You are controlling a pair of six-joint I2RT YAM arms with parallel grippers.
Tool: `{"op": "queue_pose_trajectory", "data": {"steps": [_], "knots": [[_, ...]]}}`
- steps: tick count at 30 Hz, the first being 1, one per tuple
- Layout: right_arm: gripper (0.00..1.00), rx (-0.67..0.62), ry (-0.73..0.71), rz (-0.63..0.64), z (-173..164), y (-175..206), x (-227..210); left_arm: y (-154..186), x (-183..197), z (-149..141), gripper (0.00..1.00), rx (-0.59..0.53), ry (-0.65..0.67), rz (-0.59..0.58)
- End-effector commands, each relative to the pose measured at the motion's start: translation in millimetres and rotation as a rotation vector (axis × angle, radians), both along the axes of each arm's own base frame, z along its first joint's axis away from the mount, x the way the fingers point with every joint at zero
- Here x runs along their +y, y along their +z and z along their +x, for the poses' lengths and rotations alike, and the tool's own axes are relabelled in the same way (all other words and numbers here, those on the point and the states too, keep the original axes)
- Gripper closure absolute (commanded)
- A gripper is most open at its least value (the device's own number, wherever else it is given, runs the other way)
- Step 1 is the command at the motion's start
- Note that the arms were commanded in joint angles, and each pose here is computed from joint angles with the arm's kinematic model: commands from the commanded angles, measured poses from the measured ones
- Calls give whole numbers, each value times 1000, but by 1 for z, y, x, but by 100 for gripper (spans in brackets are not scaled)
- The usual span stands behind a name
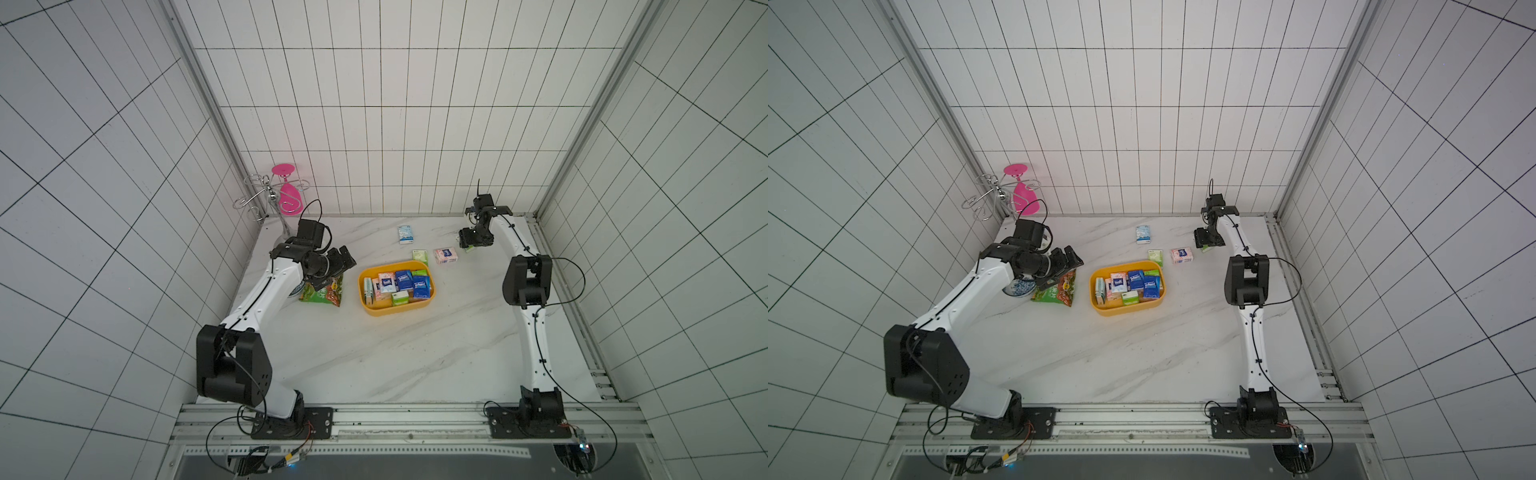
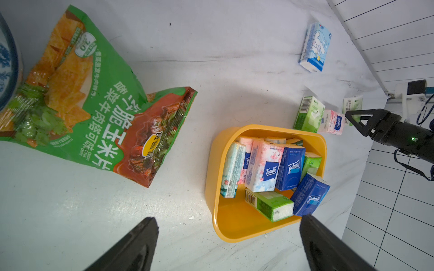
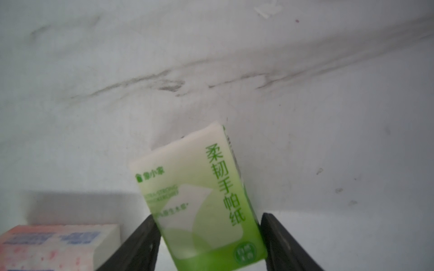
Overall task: Put the pocket tissues into the storage box
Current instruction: Pick up the pocket tissues from the center of the board.
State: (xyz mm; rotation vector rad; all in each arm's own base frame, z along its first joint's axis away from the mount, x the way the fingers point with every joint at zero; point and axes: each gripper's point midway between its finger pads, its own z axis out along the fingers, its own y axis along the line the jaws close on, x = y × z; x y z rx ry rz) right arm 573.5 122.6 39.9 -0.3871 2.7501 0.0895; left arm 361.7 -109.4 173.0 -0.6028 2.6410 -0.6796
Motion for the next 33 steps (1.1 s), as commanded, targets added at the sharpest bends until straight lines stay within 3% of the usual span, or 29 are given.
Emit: {"op": "queue_pose_trajectory", "data": {"steps": [1, 6, 11, 17, 21, 25, 33], "knots": [[41, 40, 21, -48, -10, -13, 1, 5, 6, -7, 3, -18, 1, 15], [54, 29, 22, -41, -8, -9, 2, 6, 11, -12, 3, -20, 10, 8], [56, -3, -5, -29, -7, 13, 1, 6, 17, -13, 2, -23, 23, -4], [57, -57, -103, 61, -12, 68, 7, 5, 18, -10, 3, -41, 25, -29], [61, -27, -148, 174, -35, 97, 26, 1, 16, -7, 3, -54, 21, -50], [61, -34, -157, 210, -67, 121, 49, -3, 14, -7, 3, -66, 8, -56], [61, -5, -76, 365, -153, 154, 137, -9, 12, -15, 3, -82, 6, -77]]}}
